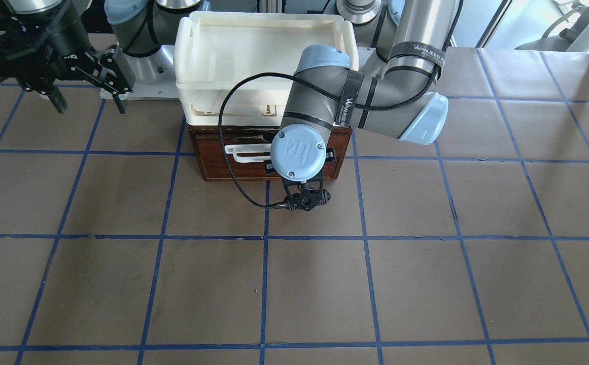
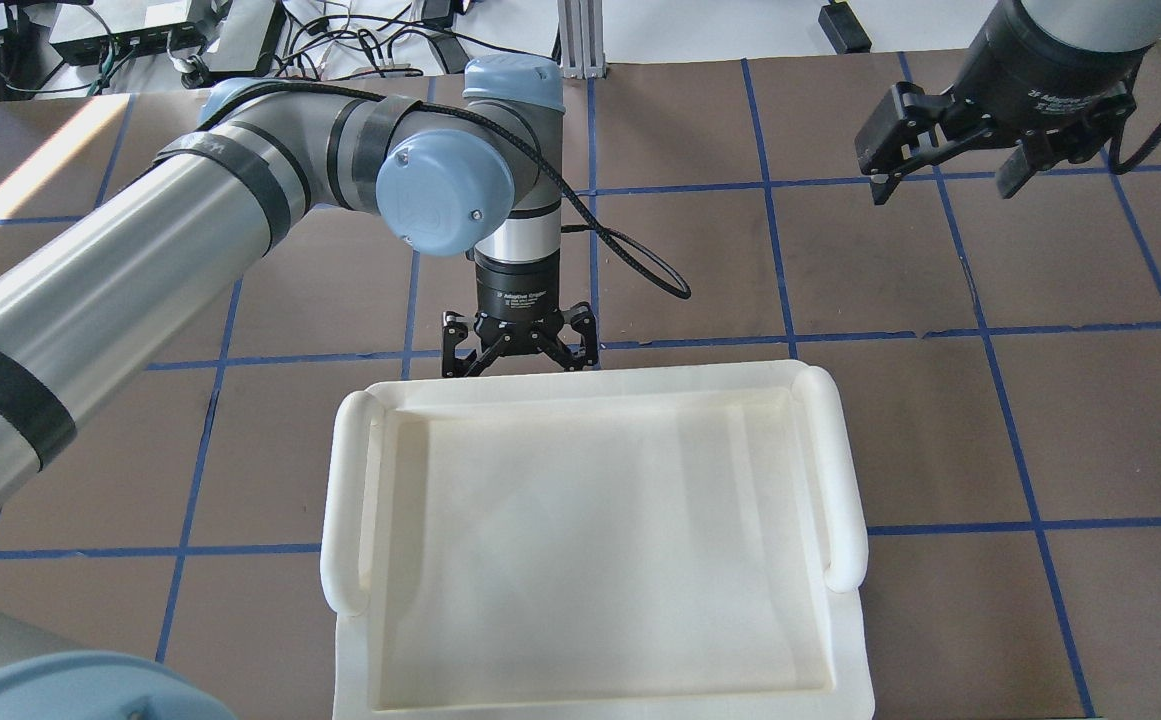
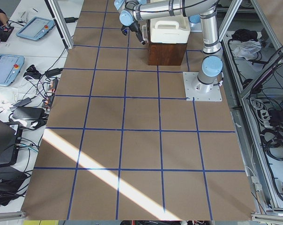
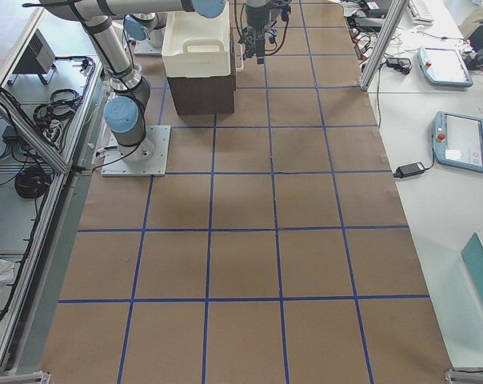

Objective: Put scissors in drawer and close it
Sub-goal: 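Push the drawer closed toward the tray with the left gripper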

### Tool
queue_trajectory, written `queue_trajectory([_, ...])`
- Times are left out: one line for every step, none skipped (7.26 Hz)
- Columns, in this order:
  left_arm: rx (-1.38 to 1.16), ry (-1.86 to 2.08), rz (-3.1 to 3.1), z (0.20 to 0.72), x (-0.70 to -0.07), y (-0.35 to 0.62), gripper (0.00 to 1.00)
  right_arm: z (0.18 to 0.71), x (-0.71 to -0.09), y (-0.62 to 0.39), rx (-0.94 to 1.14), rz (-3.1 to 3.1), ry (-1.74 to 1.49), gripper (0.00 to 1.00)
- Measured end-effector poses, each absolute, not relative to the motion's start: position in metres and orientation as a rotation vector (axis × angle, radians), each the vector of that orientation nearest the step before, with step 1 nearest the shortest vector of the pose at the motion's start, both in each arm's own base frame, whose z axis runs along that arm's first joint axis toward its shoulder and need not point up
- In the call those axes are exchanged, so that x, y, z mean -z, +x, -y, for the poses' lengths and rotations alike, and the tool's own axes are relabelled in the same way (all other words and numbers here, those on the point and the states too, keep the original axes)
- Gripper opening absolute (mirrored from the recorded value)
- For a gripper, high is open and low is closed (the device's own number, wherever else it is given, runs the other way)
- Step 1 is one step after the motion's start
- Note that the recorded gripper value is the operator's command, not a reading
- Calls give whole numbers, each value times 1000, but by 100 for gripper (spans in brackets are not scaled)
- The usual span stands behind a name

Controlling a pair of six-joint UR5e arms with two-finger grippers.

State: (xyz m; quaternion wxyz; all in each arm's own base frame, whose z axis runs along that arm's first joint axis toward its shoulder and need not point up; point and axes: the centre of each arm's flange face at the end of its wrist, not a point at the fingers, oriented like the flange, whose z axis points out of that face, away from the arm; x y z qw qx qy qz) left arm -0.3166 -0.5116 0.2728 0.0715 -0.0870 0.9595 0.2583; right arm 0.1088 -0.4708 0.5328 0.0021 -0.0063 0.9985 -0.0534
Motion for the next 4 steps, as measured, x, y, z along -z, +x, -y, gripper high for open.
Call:
queue_trajectory([-789,-260,-2875,510,-272,-316,100,471,-533,109,167,-3133,-20,100])
queue_trajectory([-801,-258,-2866,509,-270,-316,100,471,-532,109,165,-3132,-21,100])
queue_trajectory([-806,-257,-2861,509,-269,-316,100,471,-531,109,164,-3131,-21,100])
queue_trajectory([-807,-257,-2860,508,-269,-316,100,471,-531,110,163,-3131,-21,100])
